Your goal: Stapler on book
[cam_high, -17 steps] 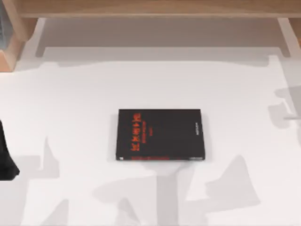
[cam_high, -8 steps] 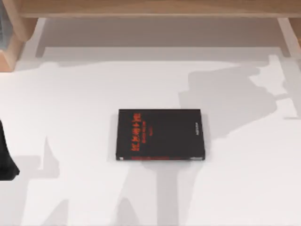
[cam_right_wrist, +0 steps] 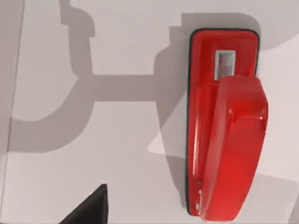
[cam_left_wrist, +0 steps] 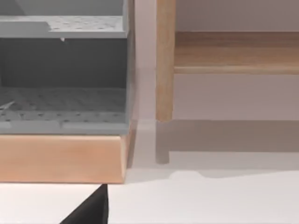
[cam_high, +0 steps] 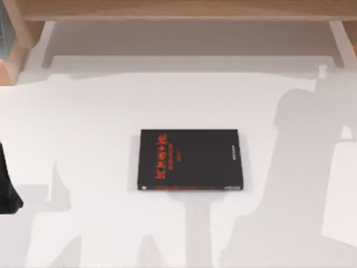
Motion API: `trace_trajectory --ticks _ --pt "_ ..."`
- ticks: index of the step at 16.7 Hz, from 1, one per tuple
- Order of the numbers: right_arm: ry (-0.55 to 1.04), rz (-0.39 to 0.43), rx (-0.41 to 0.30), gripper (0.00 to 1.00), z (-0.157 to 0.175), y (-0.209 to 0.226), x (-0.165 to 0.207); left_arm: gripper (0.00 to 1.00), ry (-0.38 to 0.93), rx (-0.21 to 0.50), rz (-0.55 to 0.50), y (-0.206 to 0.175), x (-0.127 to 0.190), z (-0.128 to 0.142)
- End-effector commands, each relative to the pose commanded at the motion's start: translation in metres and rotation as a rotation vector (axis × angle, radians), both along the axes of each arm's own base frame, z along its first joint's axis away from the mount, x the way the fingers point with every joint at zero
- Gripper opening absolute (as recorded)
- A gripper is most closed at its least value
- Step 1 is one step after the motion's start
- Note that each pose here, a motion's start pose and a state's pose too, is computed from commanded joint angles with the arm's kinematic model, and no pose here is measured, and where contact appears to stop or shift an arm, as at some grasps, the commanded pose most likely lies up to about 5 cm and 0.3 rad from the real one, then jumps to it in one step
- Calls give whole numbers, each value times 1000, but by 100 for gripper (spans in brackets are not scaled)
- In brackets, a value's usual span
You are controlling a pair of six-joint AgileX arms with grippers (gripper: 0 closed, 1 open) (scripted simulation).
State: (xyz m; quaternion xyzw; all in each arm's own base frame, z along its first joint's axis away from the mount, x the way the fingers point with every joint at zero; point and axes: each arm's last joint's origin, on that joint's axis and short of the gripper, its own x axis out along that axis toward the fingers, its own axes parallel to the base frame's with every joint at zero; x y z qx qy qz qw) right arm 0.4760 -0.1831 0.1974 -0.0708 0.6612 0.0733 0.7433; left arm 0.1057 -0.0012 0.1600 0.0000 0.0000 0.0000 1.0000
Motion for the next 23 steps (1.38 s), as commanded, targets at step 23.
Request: trace_trajectory --ticks 23 --pt "17 4 11 100 -40 1 -3 100 0 0 0 0 0 0"
